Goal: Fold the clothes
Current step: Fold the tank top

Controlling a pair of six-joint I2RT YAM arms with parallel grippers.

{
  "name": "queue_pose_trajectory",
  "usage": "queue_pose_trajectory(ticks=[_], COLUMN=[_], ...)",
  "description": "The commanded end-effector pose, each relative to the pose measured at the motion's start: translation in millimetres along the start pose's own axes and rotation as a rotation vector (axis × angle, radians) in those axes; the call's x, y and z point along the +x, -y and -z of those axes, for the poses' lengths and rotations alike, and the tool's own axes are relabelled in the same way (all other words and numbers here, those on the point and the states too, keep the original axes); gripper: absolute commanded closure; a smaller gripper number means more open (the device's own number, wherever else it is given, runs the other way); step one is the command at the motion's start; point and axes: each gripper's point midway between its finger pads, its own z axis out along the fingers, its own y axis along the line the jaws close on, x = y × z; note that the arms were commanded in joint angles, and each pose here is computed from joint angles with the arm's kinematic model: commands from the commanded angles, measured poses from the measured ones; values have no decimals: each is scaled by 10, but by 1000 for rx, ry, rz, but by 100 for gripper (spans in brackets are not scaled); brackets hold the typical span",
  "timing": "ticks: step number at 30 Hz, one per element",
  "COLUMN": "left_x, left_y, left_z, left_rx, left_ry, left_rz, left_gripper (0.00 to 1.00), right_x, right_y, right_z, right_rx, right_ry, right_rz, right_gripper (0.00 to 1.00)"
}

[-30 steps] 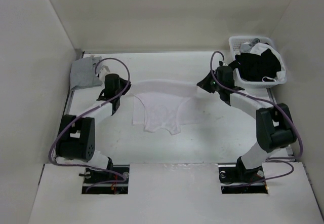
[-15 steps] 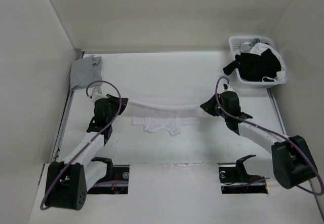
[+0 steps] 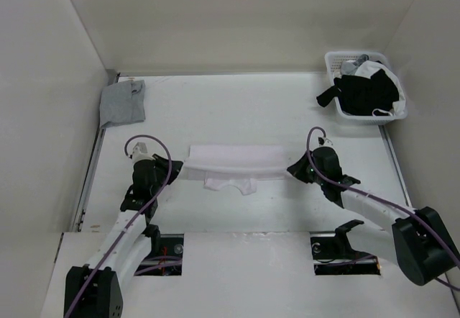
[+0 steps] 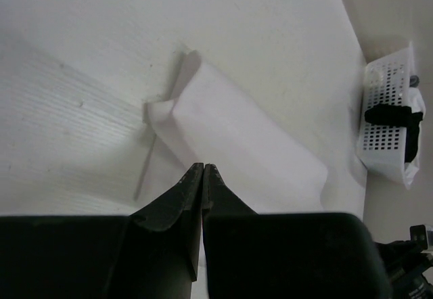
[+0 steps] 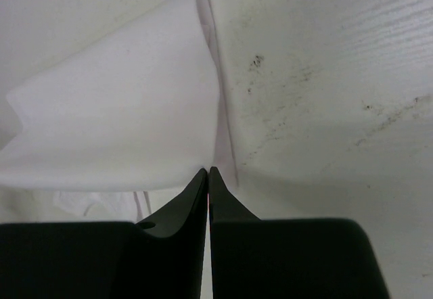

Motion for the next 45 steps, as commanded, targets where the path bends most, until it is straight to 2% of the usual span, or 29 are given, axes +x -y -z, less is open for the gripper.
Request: queue_pose_trajectory(ticks=[1, 7, 11, 15, 17, 19, 21, 25, 26, 28, 29, 32, 34, 40, 43, 45], left_x=[126, 342, 314, 109, -16, -85, -34, 445, 618, 988, 1126, 1351, 1414, 1361, 1193, 1050], left_y=[-132, -396, -484, -398, -216, 30, 314, 921, 1070, 1274, 1315, 1196, 986, 329, 9, -60], left_z=[40, 92, 97, 126, 157, 163, 121, -47, -87, -186, -249, -407, -444, -337, -319, -317], left_rx=[-17, -71, -126, -123, -82, -25, 38, 157, 184, 219, 223, 193, 162, 44, -18, -26], left_ry=[-32, -80, -74, -23, 11, 24, -2, -109, -140, -211, -236, -281, -300, -298, -268, -247], left_rz=[-14, -3, 9, 19, 4, -15, -36, -102, -125, -168, -182, -182, -174, -192, -208, -202], left_gripper=[99, 98, 91, 79, 78, 78, 78, 78, 78, 77, 77, 78, 78, 78, 78, 77], right_x=[54, 192, 321, 370, 290, 155, 35, -48, -46, -46, -41, -13, 37, 265, 399, 456], right_y=[70, 98, 84, 72, 48, 8, -52, -151, -160, -156, -165, -172, -122, -19, -93, -172], right_z=[-31, 37, 87, 127, 170, 223, 240, 137, 81, -31, -83, -194, -233, -214, -171, -127], right_rx=[29, 35, 47, 67, 76, 82, 80, 78, 81, 92, 91, 93, 114, 144, 118, 92], right_ry=[-5, -30, -67, -70, -36, 16, 55, 59, 52, 45, 44, 38, 20, -29, -55, -62], right_rz=[-28, -61, -56, -36, -18, -4, 16, 58, 71, 76, 79, 72, 58, 37, 34, 23], right_gripper=[94, 93, 88, 70, 60, 57, 60, 87, 90, 90, 86, 67, 62, 62, 64, 62])
